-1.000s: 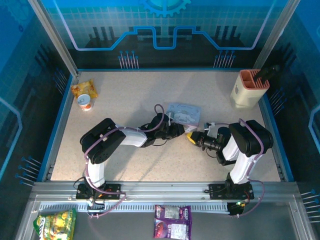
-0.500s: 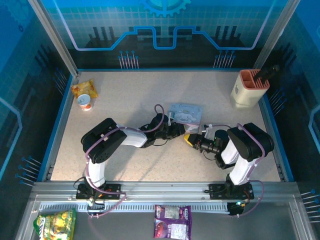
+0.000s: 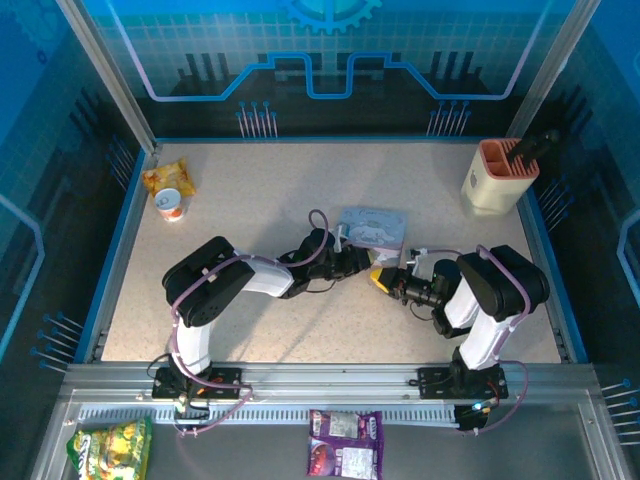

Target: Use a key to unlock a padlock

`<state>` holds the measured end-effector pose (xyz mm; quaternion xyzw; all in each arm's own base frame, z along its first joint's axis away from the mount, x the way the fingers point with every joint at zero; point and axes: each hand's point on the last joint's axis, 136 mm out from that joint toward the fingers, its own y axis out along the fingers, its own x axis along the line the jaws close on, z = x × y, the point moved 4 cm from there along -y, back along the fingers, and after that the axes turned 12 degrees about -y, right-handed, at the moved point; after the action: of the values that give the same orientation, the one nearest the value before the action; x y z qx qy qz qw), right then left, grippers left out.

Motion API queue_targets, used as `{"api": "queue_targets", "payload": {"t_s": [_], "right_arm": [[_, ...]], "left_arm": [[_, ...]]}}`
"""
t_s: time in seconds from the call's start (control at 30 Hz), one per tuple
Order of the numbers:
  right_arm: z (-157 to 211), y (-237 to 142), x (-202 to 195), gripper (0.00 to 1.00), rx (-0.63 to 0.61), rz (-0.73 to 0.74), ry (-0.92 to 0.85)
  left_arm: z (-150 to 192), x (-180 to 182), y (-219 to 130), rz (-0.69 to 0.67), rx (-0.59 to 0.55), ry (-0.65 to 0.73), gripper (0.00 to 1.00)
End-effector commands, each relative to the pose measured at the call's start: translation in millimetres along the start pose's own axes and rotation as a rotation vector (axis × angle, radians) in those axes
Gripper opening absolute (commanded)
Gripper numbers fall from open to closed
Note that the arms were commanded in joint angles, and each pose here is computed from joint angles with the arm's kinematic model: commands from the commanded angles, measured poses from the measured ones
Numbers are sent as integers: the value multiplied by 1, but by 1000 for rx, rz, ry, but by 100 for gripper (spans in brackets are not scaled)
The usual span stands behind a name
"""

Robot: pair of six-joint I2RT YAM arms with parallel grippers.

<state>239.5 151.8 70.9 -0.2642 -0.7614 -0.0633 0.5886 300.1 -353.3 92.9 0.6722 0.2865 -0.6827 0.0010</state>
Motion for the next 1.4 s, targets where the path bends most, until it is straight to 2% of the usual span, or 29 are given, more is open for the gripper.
{"api": "queue_targets", "payload": {"t_s": [0.0, 0.77, 1.37], "right_arm": [[-11, -3, -10, 0, -62, 45, 14], [-20, -13, -22, 0, -146, 102, 60], [-36, -1, -5, 0, -155, 46, 8]], "left_arm": [[24, -34, -5, 130, 111, 32, 11], [26, -21, -2, 99, 112, 26, 10], [41, -23, 9, 83, 146, 16, 10]]}}
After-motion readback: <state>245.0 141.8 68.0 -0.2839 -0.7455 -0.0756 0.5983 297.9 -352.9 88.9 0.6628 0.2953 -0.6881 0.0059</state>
